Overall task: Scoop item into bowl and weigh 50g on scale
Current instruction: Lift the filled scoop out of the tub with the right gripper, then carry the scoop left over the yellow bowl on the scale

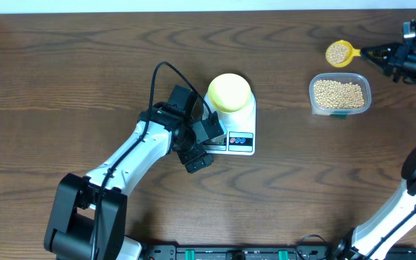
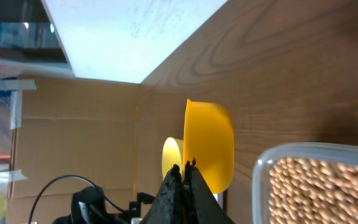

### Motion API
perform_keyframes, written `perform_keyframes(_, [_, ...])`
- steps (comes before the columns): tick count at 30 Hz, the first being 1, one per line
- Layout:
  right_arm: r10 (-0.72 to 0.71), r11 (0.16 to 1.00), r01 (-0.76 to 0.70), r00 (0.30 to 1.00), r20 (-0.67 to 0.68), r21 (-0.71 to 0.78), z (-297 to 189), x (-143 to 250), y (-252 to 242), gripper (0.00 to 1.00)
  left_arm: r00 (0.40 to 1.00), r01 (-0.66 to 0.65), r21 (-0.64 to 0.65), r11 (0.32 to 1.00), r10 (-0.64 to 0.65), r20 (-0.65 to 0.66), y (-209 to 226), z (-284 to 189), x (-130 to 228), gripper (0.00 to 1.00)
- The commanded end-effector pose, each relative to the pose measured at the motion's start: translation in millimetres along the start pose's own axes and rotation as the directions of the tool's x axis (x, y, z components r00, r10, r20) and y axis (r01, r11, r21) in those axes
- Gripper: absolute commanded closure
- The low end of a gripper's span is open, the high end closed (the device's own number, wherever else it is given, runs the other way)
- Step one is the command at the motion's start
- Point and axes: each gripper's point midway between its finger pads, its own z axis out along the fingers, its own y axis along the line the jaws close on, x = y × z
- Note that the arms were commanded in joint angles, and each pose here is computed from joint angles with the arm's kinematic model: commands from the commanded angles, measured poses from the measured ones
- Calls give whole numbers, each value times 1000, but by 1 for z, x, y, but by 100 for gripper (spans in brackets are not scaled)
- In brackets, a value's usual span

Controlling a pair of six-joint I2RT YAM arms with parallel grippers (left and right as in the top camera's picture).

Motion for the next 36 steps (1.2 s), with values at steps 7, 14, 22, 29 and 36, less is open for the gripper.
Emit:
perform_keyframes(7, [26,997,-32,997,-78,-76,43,10,26,99,1000,-14,3,1000,14,-18,-1,3,4,2])
perform_keyframes(14, [-5,995,-8,992,-124,-99,71,19,42,99,1000,-14,3,1000,14,-18,-1,3,4,2])
perform_keyframes(22, [-35,993,13,981,-192,-117,101,39,57,99,1000,-14,3,1000,14,-18,-1,3,5,2])
perform_keyframes(29, [-63,990,27,963,-261,-139,129,62,72,99,1000,-14,3,1000,14,-19,-1,3,5,2])
perform_keyframes(36, [-93,987,46,945,-314,-155,151,83,85,99,1000,-14,3,1000,14,-19,-1,3,5,2])
